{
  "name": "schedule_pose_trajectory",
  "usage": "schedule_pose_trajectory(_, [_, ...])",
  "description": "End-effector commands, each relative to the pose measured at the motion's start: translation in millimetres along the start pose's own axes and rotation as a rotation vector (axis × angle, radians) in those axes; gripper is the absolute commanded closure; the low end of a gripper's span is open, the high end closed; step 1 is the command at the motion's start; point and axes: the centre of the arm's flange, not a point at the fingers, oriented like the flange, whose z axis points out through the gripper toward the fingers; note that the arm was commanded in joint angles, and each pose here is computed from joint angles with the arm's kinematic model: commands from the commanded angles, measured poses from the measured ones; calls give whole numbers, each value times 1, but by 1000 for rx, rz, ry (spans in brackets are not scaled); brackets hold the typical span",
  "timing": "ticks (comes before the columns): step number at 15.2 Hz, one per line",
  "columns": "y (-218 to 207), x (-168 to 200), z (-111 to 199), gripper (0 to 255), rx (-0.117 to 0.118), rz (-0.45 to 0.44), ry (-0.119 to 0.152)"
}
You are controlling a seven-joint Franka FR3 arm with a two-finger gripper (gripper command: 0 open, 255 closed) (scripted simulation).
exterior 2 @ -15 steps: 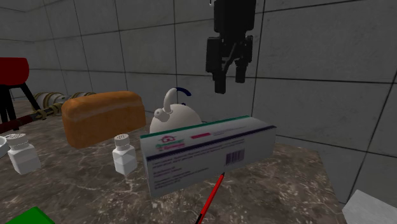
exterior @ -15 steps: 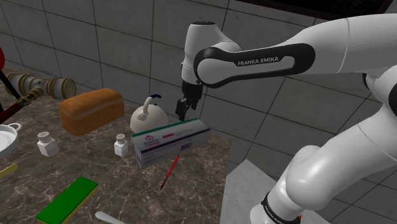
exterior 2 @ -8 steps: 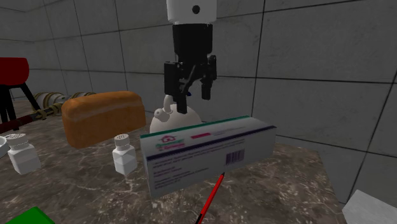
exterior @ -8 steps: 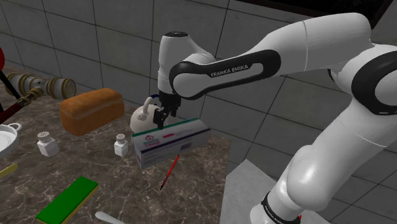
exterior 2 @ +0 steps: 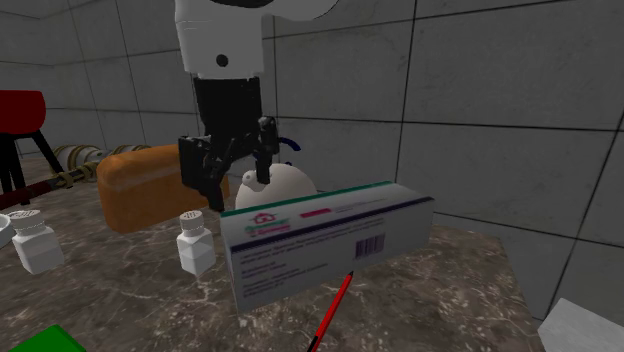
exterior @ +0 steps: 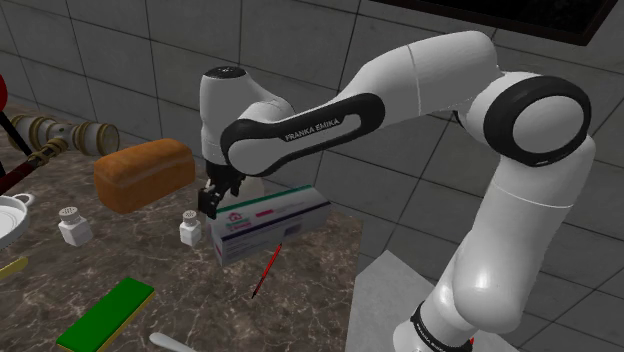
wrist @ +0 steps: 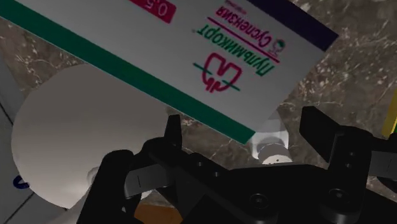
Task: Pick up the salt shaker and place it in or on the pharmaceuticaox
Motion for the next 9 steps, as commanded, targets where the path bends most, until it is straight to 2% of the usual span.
schedule_pose_trajectory(1, [-17, 19, 11, 0, 4, -19, 7])
schedule_pose_trajectory(5, [-46, 48, 29, 0, 9, -52, 19])
schedule_pose_trajectory(9, [-47, 48, 50, 0, 9, -52, 19])
